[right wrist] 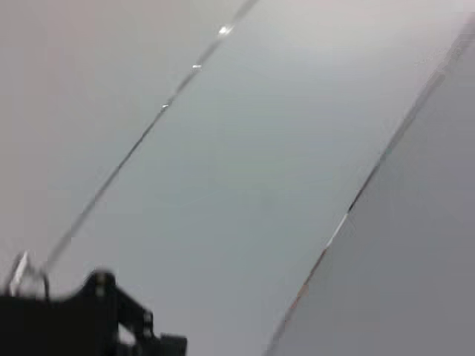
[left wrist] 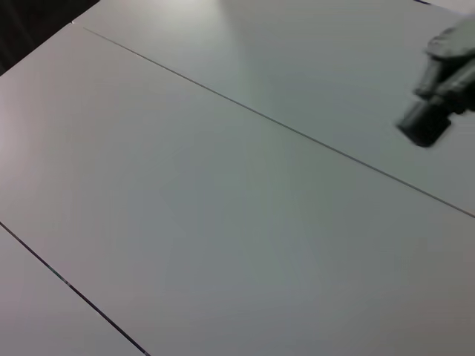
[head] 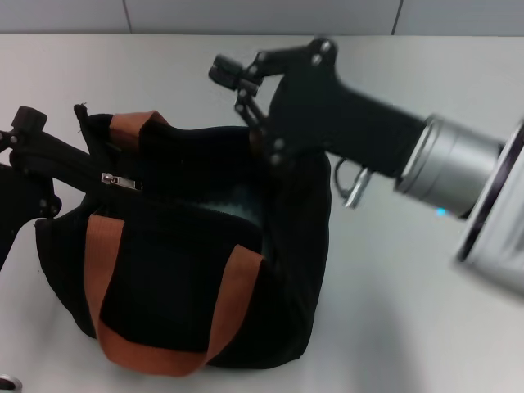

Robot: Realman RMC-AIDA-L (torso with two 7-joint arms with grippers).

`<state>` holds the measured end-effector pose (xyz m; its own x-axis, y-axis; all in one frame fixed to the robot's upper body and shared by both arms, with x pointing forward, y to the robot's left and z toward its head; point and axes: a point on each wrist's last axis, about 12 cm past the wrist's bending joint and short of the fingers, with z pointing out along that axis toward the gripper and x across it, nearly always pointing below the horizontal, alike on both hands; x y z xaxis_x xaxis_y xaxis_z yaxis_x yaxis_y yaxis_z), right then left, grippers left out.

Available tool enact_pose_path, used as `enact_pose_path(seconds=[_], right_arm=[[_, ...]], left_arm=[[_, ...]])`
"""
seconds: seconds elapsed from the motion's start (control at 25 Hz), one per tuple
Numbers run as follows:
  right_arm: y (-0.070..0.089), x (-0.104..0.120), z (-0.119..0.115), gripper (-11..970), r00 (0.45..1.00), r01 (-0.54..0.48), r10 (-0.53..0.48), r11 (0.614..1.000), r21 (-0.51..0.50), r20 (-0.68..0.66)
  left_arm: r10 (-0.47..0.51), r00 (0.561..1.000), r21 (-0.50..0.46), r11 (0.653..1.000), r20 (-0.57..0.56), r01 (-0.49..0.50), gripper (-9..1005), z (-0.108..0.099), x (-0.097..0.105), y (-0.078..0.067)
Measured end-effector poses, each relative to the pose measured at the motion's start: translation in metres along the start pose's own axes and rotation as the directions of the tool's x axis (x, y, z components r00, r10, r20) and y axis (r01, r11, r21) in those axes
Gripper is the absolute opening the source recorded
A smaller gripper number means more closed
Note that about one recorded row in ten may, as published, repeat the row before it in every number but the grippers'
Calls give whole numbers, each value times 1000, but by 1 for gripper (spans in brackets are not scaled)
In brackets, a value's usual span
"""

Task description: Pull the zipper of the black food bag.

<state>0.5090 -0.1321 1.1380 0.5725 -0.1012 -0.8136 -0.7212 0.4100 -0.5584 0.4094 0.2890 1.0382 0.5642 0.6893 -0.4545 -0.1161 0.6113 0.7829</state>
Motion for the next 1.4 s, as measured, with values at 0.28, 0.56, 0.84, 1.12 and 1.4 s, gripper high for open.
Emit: enact_pose_path(seconds=[0.28, 0.56, 0.84, 1.12, 1.4], right_arm=[[-53, -21, 6, 111, 887, -441, 380, 867, -234, -262], [-83, -40, 36, 227, 706, -633, 369, 711, -306, -605], [-78, -46, 60, 222, 724, -587, 266, 723, -364, -637], [-71, -49, 73, 221, 749, -552, 218, 727, -407, -626], [-64, -48, 82, 223, 759, -534, 193, 731, -425, -622]], left_arm=[[-16, 1000, -1, 1000, 1, 16, 8, 0, -1, -1], [-84, 995, 15, 996, -45, 84, 7, 0, -3, -10], [-186, 971, 30, 981, -150, 192, 8, -9, -3, -20], [-177, 957, 34, 981, -227, 190, 8, -24, -2, -22], [-161, 950, 58, 982, -266, 182, 7, -34, -1, -23]])
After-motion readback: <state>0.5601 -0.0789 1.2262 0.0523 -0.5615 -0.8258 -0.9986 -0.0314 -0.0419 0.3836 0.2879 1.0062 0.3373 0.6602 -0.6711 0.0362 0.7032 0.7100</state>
